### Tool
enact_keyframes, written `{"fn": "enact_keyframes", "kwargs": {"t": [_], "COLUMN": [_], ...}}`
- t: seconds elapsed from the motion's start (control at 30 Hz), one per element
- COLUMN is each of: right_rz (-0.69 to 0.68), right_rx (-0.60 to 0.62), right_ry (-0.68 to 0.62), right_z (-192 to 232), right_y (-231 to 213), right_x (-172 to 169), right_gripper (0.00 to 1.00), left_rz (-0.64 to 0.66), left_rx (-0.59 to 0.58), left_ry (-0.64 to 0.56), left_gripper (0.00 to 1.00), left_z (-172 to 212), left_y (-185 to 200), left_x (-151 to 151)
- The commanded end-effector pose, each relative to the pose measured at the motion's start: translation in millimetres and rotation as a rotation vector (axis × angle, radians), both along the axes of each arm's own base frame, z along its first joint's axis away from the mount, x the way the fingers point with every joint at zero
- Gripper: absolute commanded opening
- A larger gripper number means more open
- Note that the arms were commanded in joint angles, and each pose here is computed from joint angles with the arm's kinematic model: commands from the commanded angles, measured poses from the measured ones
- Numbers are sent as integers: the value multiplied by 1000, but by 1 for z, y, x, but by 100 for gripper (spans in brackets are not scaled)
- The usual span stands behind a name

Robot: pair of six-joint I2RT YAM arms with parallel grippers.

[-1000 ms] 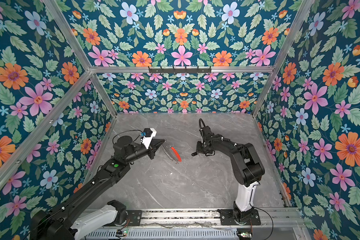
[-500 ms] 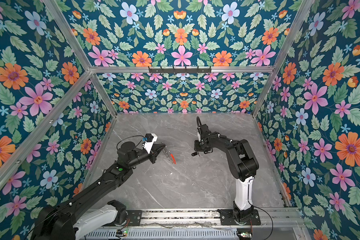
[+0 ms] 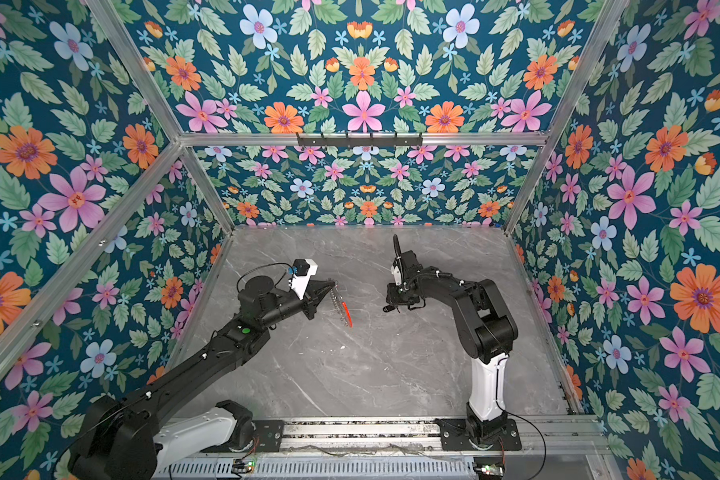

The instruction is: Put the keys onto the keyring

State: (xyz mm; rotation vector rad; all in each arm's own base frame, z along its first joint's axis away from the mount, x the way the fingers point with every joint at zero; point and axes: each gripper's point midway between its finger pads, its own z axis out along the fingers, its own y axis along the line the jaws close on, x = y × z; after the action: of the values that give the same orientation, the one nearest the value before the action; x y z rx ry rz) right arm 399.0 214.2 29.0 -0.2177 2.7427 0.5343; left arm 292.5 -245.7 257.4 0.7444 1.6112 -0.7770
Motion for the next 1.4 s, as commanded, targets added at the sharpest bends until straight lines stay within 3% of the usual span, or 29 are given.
{"fn": "enact_keyframes", "kwargs": {"t": [0.0, 0.37, 0.67, 1.03, 1.37], "right_rz": [3, -6, -7, -45, -168], "right_rx": [-1, -2, 7, 3, -260], "right_ry": [28, 13, -17, -51, 26], "right_z": [-5, -6, 1, 21, 2], "right_y": [-1, -3, 1, -7, -48], "right_x": [-10, -15, -14, -18, -17], "right_gripper": [37, 21, 0, 0, 0], "left_rz": [-12, -24, -19, -16, -16], "left_rx": [-19, -27, -22, -23, -29], "left_ry": [-37, -24, -21, -14, 5], "left_gripper": [0, 0, 0, 0, 0], "left_z": [11, 10, 9, 7, 3], "left_y": [-2, -6, -4, -5, -5], "left_x": [-1, 3, 2, 2, 3]}}
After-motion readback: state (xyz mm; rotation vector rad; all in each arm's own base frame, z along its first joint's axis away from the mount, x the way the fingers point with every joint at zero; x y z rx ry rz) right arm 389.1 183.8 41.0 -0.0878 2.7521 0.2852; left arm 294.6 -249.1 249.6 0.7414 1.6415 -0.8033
